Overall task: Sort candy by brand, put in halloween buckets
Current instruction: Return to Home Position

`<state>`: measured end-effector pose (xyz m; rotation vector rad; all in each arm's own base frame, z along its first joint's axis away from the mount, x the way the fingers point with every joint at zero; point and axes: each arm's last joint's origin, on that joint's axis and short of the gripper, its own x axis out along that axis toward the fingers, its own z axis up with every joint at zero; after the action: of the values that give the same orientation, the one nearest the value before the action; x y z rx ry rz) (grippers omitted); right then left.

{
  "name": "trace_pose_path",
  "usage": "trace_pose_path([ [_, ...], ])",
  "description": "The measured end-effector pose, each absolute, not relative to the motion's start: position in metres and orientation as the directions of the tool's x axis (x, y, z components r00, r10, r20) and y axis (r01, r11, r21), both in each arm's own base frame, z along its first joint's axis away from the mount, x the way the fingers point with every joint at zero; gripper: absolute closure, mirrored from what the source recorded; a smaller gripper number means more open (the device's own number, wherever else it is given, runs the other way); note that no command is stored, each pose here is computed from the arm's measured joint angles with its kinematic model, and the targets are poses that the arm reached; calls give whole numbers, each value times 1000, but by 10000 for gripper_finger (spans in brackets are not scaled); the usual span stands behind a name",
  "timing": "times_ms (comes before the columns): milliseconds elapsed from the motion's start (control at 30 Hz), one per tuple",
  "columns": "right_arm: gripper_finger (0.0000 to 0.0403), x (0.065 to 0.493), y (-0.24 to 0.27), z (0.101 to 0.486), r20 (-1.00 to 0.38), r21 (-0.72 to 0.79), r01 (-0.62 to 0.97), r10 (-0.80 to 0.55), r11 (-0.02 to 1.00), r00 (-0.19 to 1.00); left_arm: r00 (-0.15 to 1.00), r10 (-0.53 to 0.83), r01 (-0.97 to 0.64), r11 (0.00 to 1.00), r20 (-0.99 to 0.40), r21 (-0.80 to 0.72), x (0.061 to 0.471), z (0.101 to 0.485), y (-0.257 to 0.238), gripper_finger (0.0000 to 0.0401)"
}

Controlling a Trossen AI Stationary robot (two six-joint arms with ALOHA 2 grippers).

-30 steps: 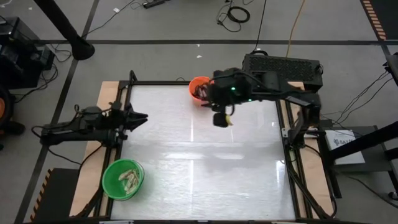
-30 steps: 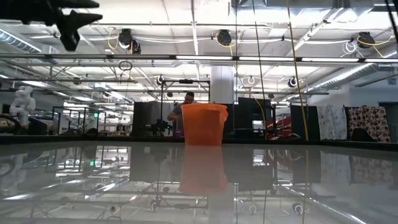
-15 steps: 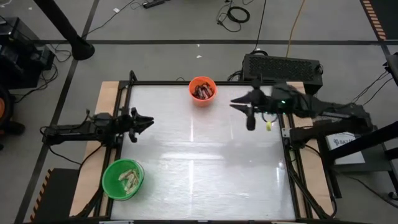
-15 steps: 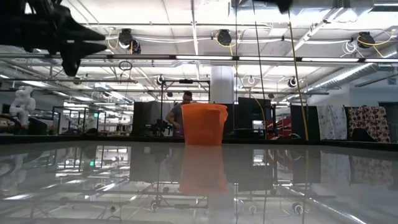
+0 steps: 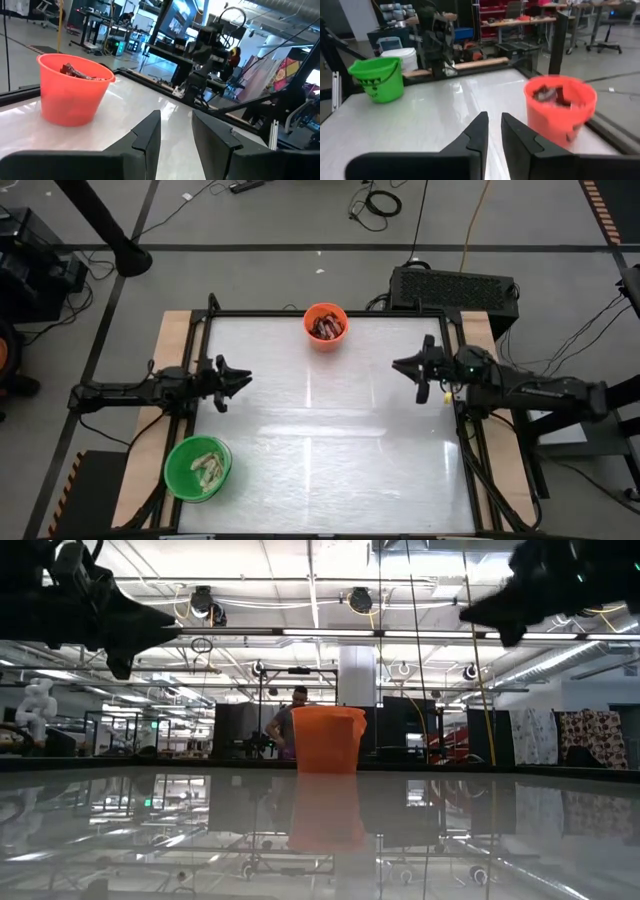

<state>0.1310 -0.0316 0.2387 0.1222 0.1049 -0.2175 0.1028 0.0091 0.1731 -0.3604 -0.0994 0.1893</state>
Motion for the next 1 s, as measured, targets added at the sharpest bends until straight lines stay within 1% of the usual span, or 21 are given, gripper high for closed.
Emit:
trace_pose_path([
  [100,374,122,-30,214,-131,140,232,-214,963,968,979,202,-175,922,43,-345,103,171,9,283],
  [267,399,112,-27,191,-74,176,226,-217,958,973,978,200,-175,938,55,-301,103,172,9,283],
  [433,400,107,-26,175,-53,189,220,-213,957,976,982,181,-159,947,53,-278,103,172,8,283],
  [533,402,105,-25,161,-83,198,227,-214,954,973,982,181,-159,947,53,-279,103,172,8,283],
  [567,402,104,-25,159,-101,200,233,-216,952,971,982,181,-159,947,53,-279,103,172,8,283],
  [667,402,103,-24,162,-74,197,205,-194,959,978,979,198,-175,943,53,-283,103,172,9,283],
  [733,402,103,-23,164,-53,165,178,-172,970,984,978,203,-181,942,52,-281,103,172,9,283],
  [833,401,103,-23,163,-67,95,171,-165,981,984,977,209,-191,941,37,-278,103,170,9,283],
  [1000,402,102,-25,159,-101,83,259,-250,962,963,978,208,-193,933,16,-303,103,168,9,283],
])
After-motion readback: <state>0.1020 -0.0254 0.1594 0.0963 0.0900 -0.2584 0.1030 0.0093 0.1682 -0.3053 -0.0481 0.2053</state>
